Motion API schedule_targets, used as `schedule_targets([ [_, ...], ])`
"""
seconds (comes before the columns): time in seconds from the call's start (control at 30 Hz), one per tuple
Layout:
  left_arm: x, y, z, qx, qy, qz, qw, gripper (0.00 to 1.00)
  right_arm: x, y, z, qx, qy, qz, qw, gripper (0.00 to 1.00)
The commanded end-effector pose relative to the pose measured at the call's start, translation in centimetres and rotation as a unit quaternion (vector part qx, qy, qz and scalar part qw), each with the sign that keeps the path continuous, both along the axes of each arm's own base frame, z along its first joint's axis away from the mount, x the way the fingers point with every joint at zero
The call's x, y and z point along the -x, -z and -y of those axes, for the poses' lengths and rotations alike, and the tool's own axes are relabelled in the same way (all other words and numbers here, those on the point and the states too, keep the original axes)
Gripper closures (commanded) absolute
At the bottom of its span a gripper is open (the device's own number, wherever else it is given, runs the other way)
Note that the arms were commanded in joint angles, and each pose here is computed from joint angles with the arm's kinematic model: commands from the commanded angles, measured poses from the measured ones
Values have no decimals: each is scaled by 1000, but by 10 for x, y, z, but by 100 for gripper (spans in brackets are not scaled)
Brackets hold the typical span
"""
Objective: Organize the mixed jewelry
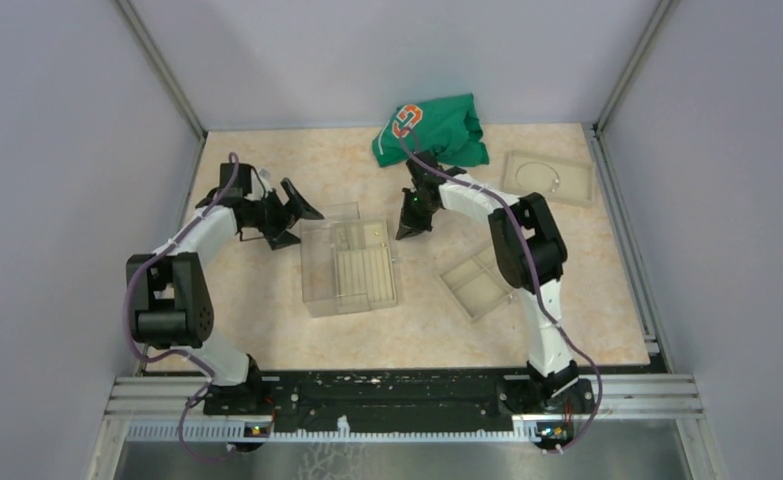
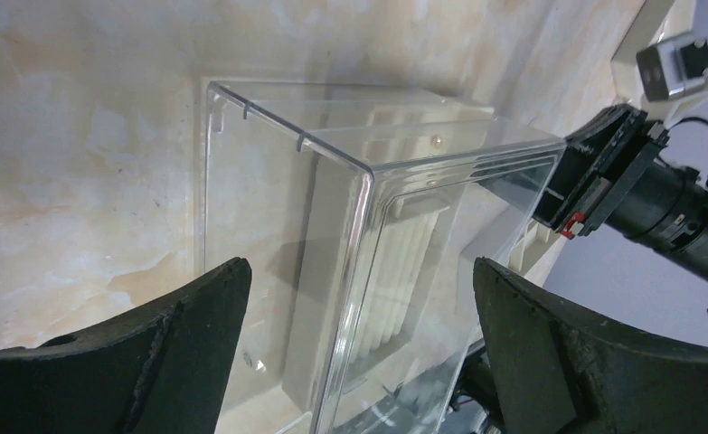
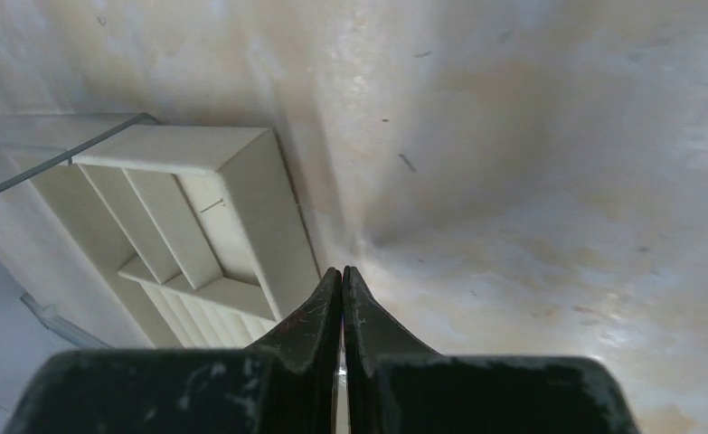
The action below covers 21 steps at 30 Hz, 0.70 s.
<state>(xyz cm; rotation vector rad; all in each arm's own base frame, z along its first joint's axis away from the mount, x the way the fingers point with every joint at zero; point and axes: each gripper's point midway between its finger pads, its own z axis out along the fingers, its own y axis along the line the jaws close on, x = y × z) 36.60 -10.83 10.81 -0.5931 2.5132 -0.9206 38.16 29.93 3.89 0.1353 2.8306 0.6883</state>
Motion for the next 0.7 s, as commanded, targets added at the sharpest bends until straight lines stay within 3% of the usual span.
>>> schedule_targets([
  [0.0,11,8,23,10,60,-8,998,2,-3,-12,-39,-47,-35,4,998,100],
  [0.37,13,9,56,28,85,-19,996,1,4,-34,-88,-114,-50,-3,992,100],
  [0.67,12,2,48,8,63,-15,998,2,4,-41,-48,-64,-28,25,997,100],
])
